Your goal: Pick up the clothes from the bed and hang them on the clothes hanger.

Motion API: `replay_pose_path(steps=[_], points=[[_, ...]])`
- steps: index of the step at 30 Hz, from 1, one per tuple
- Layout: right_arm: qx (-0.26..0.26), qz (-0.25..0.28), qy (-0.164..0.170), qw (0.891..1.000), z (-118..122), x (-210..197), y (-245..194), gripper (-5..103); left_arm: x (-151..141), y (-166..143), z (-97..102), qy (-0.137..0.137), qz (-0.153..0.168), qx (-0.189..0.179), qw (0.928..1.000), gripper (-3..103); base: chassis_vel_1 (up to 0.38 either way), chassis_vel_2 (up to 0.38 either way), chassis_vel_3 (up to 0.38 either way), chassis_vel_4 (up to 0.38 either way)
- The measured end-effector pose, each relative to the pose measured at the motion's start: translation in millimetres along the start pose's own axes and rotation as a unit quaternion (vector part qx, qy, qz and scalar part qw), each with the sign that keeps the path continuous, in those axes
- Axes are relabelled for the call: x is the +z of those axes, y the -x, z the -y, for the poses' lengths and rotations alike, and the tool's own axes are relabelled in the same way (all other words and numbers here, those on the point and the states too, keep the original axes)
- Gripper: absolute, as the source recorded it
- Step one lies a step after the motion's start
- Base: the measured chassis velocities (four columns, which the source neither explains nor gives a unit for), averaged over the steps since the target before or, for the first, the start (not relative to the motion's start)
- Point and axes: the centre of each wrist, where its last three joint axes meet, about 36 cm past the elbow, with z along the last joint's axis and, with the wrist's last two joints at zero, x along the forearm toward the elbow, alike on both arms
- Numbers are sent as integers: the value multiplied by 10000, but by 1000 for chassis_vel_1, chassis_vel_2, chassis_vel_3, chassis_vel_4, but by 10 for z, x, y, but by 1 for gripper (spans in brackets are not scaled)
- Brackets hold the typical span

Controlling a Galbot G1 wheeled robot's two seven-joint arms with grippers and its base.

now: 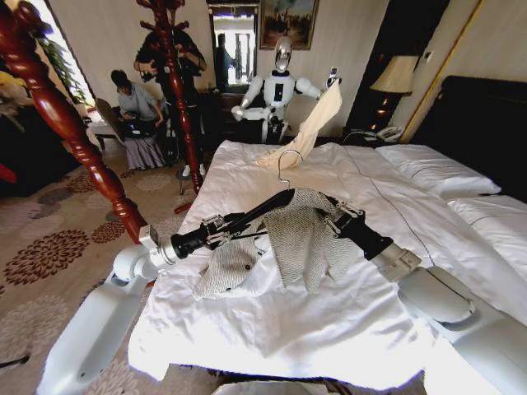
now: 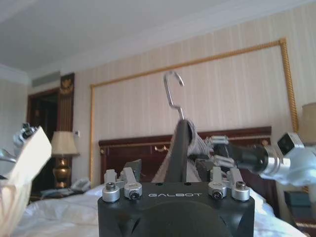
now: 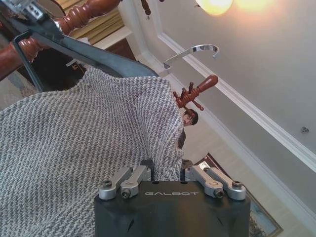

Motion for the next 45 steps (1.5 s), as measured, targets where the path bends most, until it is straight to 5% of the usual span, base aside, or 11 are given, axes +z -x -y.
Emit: replay_pose_path(steps=[7,9,10,13,14,18,20,24,29,34,45], points=[[107,66,-13,9999,1,6,-18,24,-379,-584,171,296,520,-1059,9926,90,0,0,0,0],[179,153,-9,9997,13,-41,-14,24,-460,-846,228,344,550,-2106,9754,98,0,0,0,0],[179,153,-9,9997,13,-41,-14,24,-460,-846,228,344,550,-2106,9754,98,0,0,0,0],[260,229,-1,9994,23,-86,-16,24,-380,-1050,282,369,273,-3523,9348,100,0,0,0,0],[315,290,-12,9991,36,-120,-23,24,-228,-1160,337,325,-72,-4385,8981,100,0,0,0,0],[388,413,-29,9984,72,-204,-31,24,-109,-1221,420,353,-368,-4812,8751,100,0,0,0,0],[400,447,-22,9982,81,-231,-32,24,-114,-1203,438,381,-387,-4728,8795,100,0,0,0,0],[420,540,-26,9977,107,-306,-43,24,54,-1001,614,405,-577,-3784,9230,100,0,0,0,0],[486,559,9,9972,122,-316,-45,24,472,-703,1013,85,-806,-3053,9488,100,0,0,0,0],[552,568,46,9968,129,-322,-44,24,711,-671,1214,773,-1242,-2564,9554,100,0,0,0,0],[626,591,176,9961,138,-323,-39,24,980,-615,1344,1344,-1613,-1932,9584,100,0,0,0,0]])
